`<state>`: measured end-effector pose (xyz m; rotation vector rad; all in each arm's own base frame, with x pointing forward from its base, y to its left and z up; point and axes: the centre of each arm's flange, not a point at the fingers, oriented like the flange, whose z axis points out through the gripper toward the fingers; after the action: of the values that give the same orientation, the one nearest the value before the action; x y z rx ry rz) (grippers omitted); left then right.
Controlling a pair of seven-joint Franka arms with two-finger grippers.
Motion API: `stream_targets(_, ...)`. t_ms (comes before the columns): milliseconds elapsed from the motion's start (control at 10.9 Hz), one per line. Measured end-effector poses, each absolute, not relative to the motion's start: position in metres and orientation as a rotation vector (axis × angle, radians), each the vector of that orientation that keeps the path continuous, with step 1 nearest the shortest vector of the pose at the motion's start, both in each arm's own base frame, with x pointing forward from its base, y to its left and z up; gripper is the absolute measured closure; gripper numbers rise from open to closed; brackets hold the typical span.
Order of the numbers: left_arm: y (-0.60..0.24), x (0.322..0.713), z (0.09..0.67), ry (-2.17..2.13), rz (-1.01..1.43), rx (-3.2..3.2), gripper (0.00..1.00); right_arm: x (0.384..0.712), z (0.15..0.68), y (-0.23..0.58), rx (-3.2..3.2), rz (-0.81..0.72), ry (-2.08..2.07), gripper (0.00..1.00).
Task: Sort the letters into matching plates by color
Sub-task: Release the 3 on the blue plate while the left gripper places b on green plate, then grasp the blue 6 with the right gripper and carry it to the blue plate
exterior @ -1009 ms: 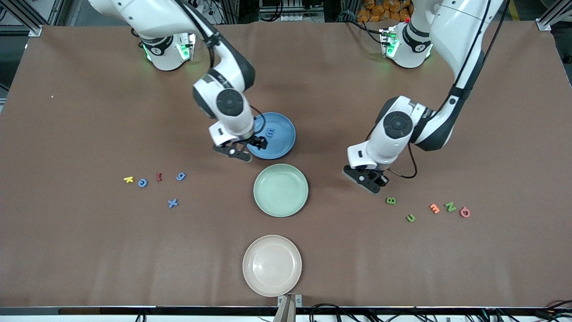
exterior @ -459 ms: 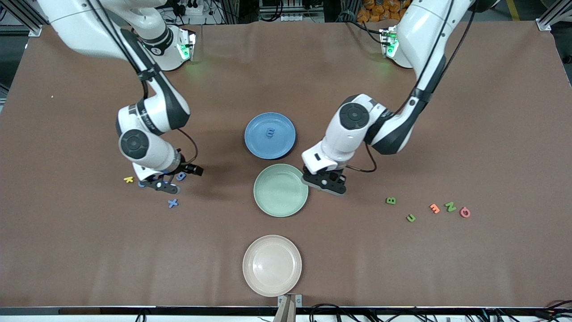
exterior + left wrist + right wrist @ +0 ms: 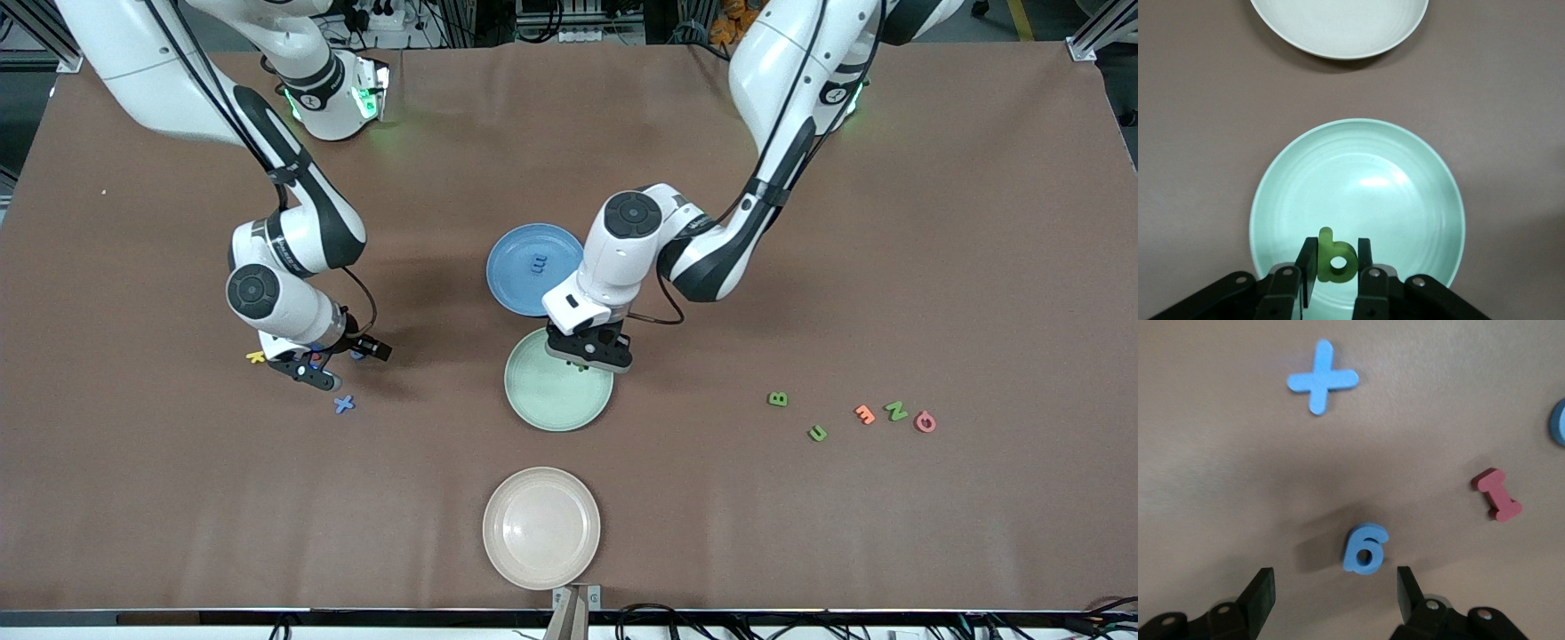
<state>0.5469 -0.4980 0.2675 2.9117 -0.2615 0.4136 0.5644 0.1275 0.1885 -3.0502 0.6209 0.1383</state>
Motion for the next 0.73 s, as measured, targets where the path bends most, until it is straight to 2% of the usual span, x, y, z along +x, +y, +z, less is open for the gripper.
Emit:
stream_targets(183,-0.506,0.549,0.263,-0.140,0.446,2.916,0.72,0.560,0.180,0.122,-3.051,0.157,0.641,0.20)
stream_targets(275,-0.507,0.553,0.263,-0.124,0.462,2.916,0.69,0.561,0.179,0.117,-3.048,0.157,0.654,0.22)
stream_targets(367,-0.506,0.557,0.267,-0.089,0.484,2.900,0.56,0.562,0.179,0.113,-3.045,0.157,0.666,0.30)
stream_targets(734,-0.490,0.581,0.292,0.265,0.535,2.834,0.04,0.563,0.174,0.099,-3.037,0.136,0.703,0.35)
